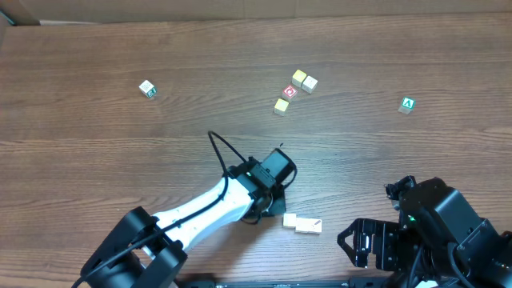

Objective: Flip 4 blocks

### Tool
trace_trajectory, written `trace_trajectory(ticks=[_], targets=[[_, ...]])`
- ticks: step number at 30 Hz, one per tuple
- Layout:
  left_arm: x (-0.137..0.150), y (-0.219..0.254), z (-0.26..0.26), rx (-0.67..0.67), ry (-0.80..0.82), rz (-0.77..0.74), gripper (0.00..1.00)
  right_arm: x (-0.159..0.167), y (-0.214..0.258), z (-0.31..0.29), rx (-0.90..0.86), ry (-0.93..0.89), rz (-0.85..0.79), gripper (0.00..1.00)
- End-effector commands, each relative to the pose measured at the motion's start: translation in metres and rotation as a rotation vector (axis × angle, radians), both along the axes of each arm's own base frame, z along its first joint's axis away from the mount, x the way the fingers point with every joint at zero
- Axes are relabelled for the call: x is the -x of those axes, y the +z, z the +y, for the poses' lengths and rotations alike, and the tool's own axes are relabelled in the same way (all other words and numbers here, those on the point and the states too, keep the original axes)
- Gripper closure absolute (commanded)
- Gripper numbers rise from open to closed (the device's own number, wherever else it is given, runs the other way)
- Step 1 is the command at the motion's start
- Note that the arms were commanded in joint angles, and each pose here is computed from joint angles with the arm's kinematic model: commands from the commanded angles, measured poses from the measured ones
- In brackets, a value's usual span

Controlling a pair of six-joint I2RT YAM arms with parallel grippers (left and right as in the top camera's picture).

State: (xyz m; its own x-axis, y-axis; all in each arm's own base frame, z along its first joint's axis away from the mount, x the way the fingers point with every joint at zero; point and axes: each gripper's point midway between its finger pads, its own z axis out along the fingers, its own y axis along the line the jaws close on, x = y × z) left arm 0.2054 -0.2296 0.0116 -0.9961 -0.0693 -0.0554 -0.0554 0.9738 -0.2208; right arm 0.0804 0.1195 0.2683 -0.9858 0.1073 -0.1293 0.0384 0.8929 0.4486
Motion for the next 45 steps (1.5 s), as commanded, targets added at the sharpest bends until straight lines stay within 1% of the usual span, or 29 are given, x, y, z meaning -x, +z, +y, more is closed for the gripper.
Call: trace_trajectory(ticks=[1,7,12,16,22,28,34,45], targets=[[-0.003,-0.003,-0.003,0.023,-0.026,-0.002,0.96,-0.001,0.008,0.000,-0.015,0.007,-0.031,0.00],[-0.005,0.001,-0.018,0.091,-0.069,-0.013,0.96,-0.001,0.008,0.000,-0.015,0.007,-0.030,0.00],[-0.004,0.002,-0.019,0.099,-0.072,-0.010,0.96,0.000,0.008,0.001,-0.019,0.009,-0.026,0.00],[0.000,0.004,-0.028,0.142,-0.100,0.008,0.96,0.000,0.008,0.001,-0.021,0.010,-0.026,0.00],[0.005,0.005,-0.037,0.168,-0.125,0.013,0.96,0.000,0.008,0.001,-0.021,0.010,-0.025,0.00],[0.011,-0.001,-0.043,0.167,-0.139,0.025,0.96,0.001,0.008,0.002,-0.026,0.014,-0.021,0.00],[0.018,-0.012,-0.044,0.156,-0.144,0.068,0.96,0.002,0.008,0.003,-0.030,0.016,-0.018,0.00],[0.017,-0.015,-0.045,0.156,-0.144,0.069,0.96,0.002,0.008,0.003,-0.031,0.016,-0.017,0.00]])
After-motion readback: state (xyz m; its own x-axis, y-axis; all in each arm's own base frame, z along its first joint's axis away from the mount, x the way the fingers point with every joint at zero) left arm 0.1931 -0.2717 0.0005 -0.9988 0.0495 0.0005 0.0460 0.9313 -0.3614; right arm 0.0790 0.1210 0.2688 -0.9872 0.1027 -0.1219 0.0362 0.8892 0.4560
